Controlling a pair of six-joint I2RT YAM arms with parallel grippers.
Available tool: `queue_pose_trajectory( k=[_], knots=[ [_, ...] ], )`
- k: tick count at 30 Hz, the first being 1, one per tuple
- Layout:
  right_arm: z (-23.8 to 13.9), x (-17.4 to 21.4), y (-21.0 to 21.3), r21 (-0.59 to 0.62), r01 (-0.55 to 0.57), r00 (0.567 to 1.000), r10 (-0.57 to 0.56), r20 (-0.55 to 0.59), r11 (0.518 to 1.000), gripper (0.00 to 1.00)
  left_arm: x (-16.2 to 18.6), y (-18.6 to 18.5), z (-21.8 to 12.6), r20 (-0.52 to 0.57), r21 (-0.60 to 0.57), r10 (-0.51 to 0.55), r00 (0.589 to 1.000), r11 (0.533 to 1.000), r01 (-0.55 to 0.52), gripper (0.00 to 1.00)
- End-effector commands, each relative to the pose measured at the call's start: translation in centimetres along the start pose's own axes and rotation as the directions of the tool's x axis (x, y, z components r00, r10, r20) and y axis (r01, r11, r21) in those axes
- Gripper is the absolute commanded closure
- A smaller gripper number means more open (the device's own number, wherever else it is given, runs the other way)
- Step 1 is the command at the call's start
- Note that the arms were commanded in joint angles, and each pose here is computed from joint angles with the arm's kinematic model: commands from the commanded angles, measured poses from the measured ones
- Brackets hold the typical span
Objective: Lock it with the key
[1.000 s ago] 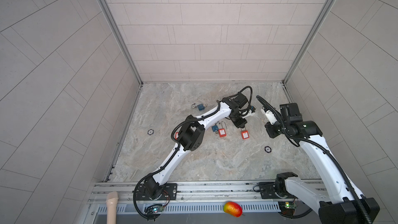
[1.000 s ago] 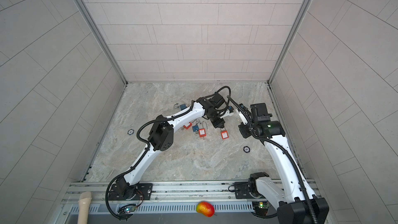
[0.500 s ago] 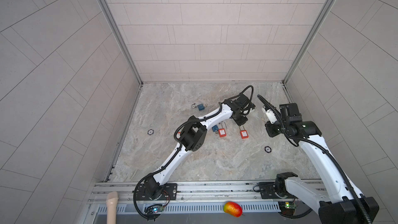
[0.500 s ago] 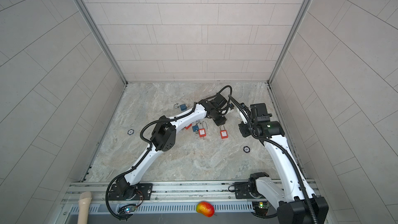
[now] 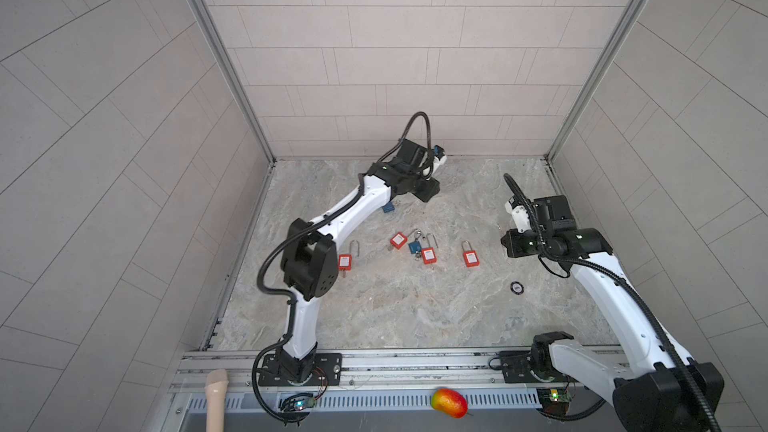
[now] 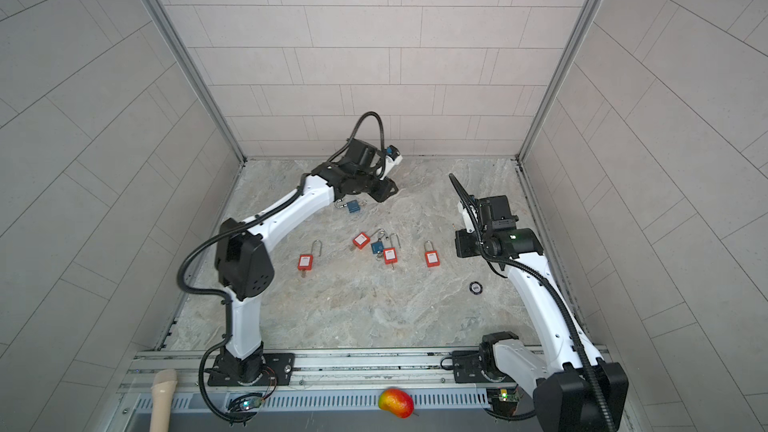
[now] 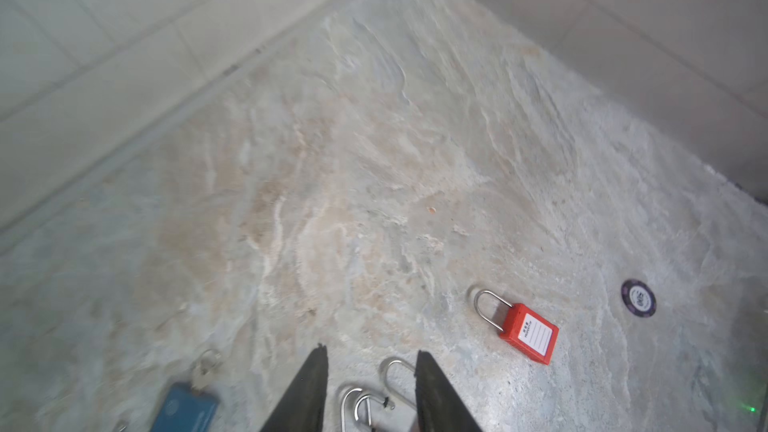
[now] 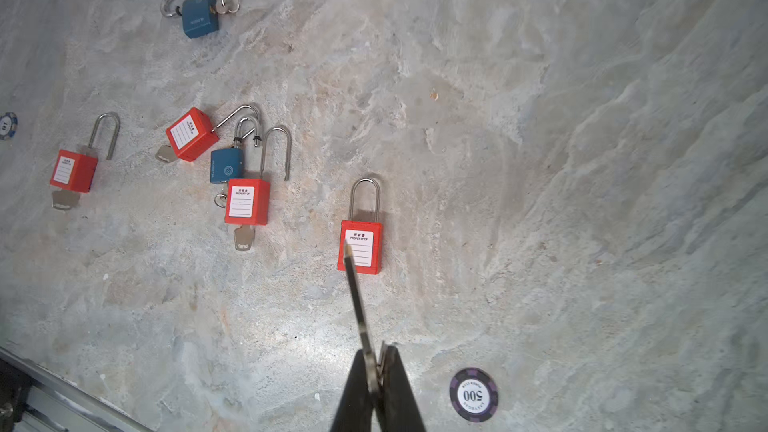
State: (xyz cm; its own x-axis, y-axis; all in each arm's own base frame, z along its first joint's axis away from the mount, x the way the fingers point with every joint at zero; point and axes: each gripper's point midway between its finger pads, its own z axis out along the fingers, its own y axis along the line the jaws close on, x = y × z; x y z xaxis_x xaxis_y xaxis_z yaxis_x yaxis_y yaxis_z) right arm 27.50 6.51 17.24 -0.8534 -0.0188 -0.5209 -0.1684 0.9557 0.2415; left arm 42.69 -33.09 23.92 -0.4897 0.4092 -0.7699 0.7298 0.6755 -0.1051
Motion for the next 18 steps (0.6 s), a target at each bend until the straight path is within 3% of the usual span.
queue_pose_trajectory(
  k=[1,10,18],
  knots=[
    [2.1,0.8,0.0,-0.014,-0.109,0.991,0.108,-0.075,0.994,0.98,1.7,-1.9,-2.2,0.012,0.058,-0.022,1.000,0.998,0.022,0.59],
    [7.0,3.0,-1.6,0.042,-0.110,0.960,0.117,-0.254,0.993,0.99,7.0,-1.5,-8.6,0.046,0.001,-0.098,0.994,0.995,0.098,0.60],
    [10.3,3.9,-2.0,0.046,-0.130,0.929,0.138,-0.344,0.990,0.98,8.7,-2.0,-8.9,0.048,0.014,-0.137,0.989,0.991,0.137,0.60]
  ],
)
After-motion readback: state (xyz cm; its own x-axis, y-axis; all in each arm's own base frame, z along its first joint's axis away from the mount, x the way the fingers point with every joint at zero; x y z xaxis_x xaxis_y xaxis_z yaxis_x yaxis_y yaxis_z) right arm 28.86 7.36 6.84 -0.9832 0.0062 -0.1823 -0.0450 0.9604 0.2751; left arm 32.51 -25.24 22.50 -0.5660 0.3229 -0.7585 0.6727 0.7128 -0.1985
